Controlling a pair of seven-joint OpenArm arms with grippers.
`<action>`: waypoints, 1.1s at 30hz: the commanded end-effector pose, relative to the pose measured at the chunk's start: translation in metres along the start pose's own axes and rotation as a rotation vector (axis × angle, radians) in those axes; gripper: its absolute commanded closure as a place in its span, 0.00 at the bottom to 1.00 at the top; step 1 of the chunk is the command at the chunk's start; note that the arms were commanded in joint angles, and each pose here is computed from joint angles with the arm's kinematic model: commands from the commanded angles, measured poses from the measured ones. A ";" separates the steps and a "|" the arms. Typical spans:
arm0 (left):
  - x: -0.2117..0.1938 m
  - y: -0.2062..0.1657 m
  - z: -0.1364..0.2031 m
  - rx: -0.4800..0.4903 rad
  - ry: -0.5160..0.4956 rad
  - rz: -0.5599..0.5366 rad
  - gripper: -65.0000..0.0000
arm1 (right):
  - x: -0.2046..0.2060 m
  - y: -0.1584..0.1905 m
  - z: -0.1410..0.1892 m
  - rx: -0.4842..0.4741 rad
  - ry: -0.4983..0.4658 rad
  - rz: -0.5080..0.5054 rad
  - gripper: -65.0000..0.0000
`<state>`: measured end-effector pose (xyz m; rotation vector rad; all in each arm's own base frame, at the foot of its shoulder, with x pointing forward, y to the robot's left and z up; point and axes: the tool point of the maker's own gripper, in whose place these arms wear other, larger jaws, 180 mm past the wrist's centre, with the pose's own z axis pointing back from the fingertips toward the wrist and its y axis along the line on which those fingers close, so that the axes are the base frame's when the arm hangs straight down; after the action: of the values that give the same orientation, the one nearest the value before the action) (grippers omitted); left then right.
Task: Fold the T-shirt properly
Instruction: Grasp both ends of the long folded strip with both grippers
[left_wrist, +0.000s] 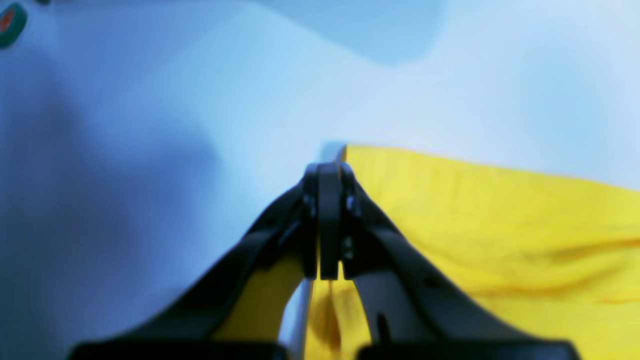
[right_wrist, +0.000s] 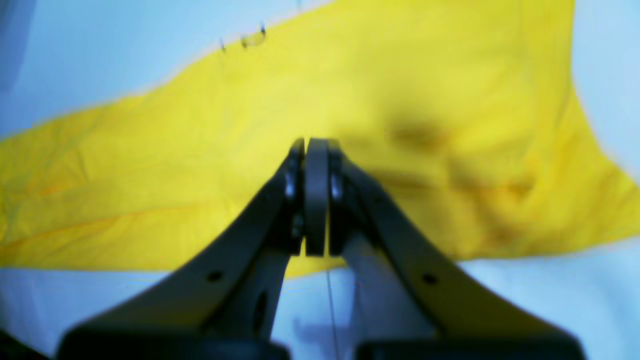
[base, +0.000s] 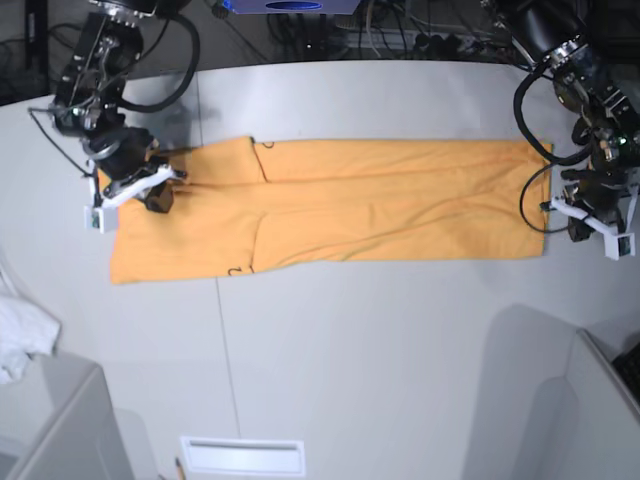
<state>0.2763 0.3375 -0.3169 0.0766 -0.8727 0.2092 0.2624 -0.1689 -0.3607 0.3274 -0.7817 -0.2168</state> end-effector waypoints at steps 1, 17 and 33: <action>0.012 0.010 0.008 -0.002 -0.046 0.007 1.00 | 0.014 0.004 0.007 0.010 -0.056 0.018 1.00; -0.027 0.034 0.016 -0.207 0.012 0.275 0.00 | -0.008 -0.001 0.013 -0.003 -0.004 0.012 1.00; -0.089 -0.021 -0.043 -0.268 0.228 0.222 0.08 | -0.025 0.018 0.010 0.046 0.039 0.035 1.00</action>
<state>0.2616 0.3061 -0.4115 -0.3008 -0.6975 0.3064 0.2312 -0.1447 -0.3758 0.3583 -0.7019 -0.1728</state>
